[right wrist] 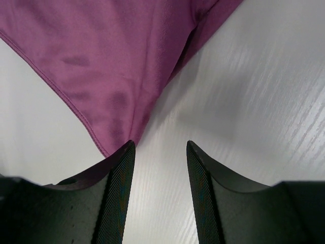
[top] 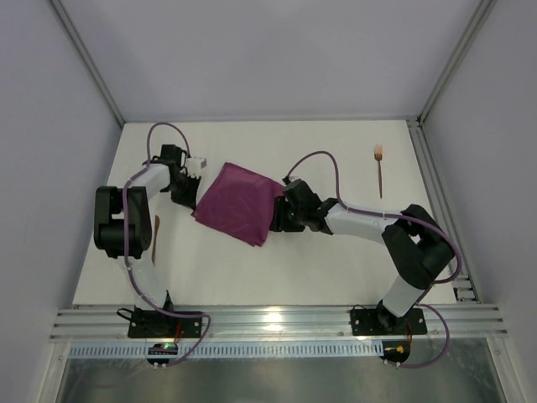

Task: Fold the napkin into a case and place the utensils inside
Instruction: Smooth out the square-folded napkin at the center of the board.

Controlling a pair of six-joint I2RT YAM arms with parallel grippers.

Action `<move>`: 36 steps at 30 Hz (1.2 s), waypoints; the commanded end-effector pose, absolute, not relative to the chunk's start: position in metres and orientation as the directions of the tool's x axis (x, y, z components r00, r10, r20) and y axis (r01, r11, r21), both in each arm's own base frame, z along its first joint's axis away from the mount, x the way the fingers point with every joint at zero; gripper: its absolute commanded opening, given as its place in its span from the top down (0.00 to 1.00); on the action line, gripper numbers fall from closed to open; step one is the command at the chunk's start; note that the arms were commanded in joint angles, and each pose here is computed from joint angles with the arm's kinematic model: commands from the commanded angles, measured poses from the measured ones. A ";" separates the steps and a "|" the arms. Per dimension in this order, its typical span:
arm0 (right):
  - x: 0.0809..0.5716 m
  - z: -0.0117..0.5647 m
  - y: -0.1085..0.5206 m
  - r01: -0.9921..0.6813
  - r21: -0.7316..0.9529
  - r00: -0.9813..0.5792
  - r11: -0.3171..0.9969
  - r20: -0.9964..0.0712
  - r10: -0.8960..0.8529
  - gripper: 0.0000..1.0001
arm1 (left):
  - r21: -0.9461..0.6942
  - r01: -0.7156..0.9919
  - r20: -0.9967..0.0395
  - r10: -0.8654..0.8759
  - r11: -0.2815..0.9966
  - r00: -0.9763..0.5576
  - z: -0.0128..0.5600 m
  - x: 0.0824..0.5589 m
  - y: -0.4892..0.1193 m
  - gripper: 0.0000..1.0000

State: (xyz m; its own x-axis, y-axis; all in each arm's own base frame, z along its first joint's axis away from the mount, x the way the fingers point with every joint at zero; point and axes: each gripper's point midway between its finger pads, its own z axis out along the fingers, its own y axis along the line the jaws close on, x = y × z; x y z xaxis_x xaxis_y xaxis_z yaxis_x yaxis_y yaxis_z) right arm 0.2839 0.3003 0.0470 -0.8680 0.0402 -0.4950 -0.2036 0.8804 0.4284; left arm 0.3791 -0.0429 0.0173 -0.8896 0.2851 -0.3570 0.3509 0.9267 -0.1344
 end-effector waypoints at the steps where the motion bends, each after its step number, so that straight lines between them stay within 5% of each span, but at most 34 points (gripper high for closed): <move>1: 0.286 0.081 0.307 -0.226 0.493 -0.832 0.840 -0.546 0.096 0.51 | -0.207 0.384 -0.279 0.322 0.900 -0.905 0.009 0.333 -0.051 1.00; 8: 0.267 0.078 0.295 -0.222 0.503 -0.844 0.835 -0.528 0.094 0.51 | -0.262 0.427 -0.249 0.367 0.865 -0.896 0.021 0.266 -0.055 0.99; 15: 0.269 0.078 0.294 -0.227 0.486 -0.846 0.844 -0.528 0.076 0.51 | -0.179 0.521 -0.262 0.470 0.835 -0.843 0.048 0.235 -0.040 0.55; 19: 0.273 0.075 0.298 -0.213 0.502 -0.859 0.838 -0.505 0.084 0.51 | -0.004 0.616 -0.430 0.555 0.788 -0.712 0.086 0.258 -0.035 0.55; 25: 0.276 0.074 0.307 -0.210 0.536 -0.868 0.818 -0.487 0.096 0.51 | 0.256 0.860 -0.491 0.826 0.441 -0.277 0.088 0.275 -0.068 0.54; 29: 0.274 0.070 0.304 -0.211 0.520 -0.873 0.828 -0.482 0.080 0.51 | 0.282 0.957 -0.404 0.914 0.074 0.048 0.065 0.259 -0.082 0.53; 36: 0.273 0.062 0.307 -0.208 0.525 -0.883 0.826 -0.465 0.073 0.50 | 0.289 0.936 -0.331 0.896 -0.202 0.296 0.043 0.252 -0.092 0.51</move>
State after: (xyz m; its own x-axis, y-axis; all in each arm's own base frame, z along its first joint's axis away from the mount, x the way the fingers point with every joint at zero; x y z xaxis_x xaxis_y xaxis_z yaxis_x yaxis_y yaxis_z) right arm 0.2617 0.2939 0.0481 -0.8968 0.0499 -0.4397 -0.1923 0.8509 0.4888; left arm 0.2460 -0.0818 0.0442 0.0852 0.9323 -0.3515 0.9750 -0.0054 0.2220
